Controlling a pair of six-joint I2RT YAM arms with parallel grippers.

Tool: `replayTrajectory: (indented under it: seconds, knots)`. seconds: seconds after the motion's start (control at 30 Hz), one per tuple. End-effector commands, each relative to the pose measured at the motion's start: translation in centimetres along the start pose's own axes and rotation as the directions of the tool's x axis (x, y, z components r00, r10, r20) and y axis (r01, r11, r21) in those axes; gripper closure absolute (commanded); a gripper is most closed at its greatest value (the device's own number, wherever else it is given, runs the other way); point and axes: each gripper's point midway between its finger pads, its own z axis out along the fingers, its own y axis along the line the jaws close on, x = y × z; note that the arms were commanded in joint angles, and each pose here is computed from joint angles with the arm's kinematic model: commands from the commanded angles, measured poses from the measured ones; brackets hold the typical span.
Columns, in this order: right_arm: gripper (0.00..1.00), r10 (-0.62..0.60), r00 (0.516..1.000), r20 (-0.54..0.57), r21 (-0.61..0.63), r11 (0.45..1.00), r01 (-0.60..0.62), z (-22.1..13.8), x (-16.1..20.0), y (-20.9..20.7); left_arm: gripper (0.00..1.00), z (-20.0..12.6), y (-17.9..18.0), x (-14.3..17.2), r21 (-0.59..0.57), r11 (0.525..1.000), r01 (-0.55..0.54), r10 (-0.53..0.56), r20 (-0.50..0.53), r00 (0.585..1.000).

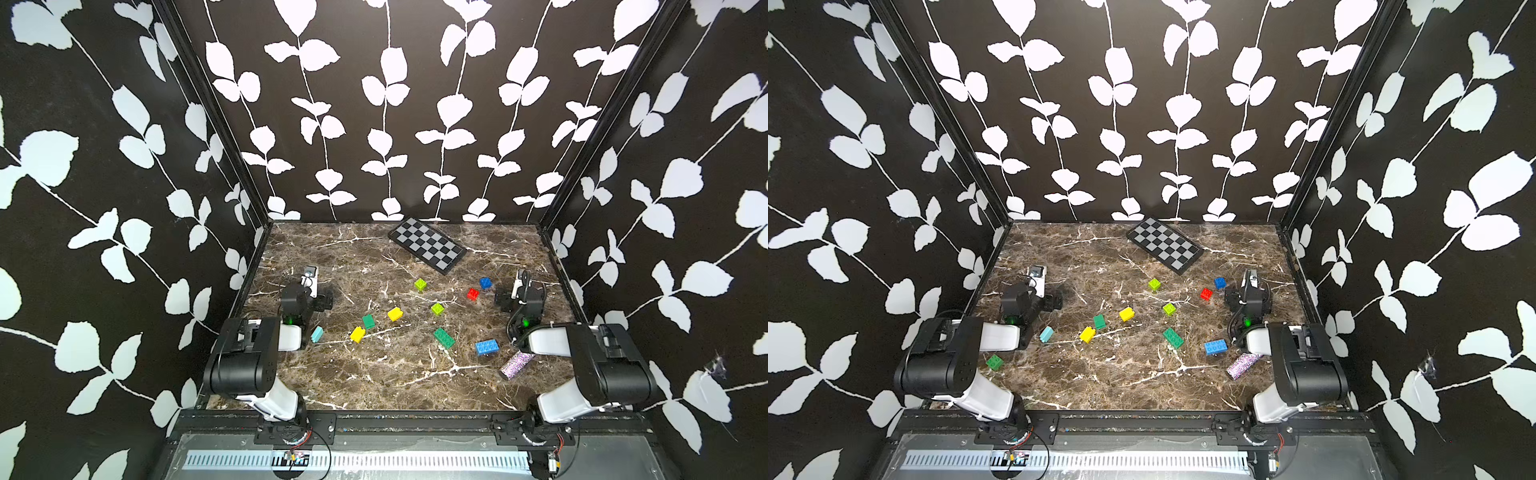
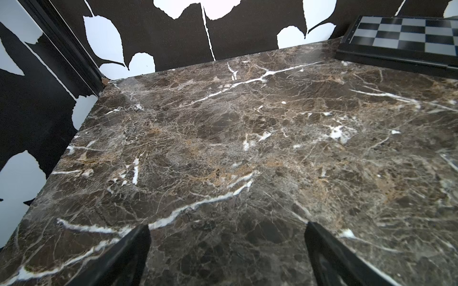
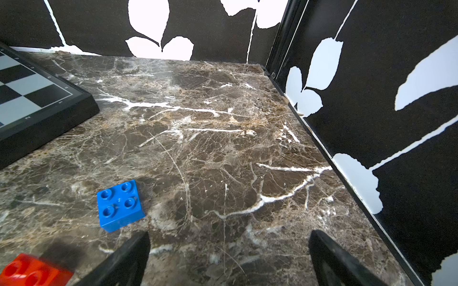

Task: Assemble the letter h with lego
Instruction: Adjust the lego brick at the center of the board.

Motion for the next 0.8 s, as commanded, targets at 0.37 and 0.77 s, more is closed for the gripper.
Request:
replayTrajectory:
  seconds: [0.37, 0.77]
  knots:
    - [0.01, 0.018, 0.999, 0.037, 0.007, 1.0, -0.018, -0.13, -0.98, -0.16, 0.01, -0.14, 0.47, -1.03, -0.019, 1.0, 0.009, -0.008, 0.026, 1.0]
    - [0.01, 0.017, 0.999, 0.037, 0.007, 1.0, -0.017, -0.09, -1.03, -0.14, 0.01, -0.1, 0.4, -1.03, -0.025, 1.0, 0.004, -0.004, 0.023, 1.0]
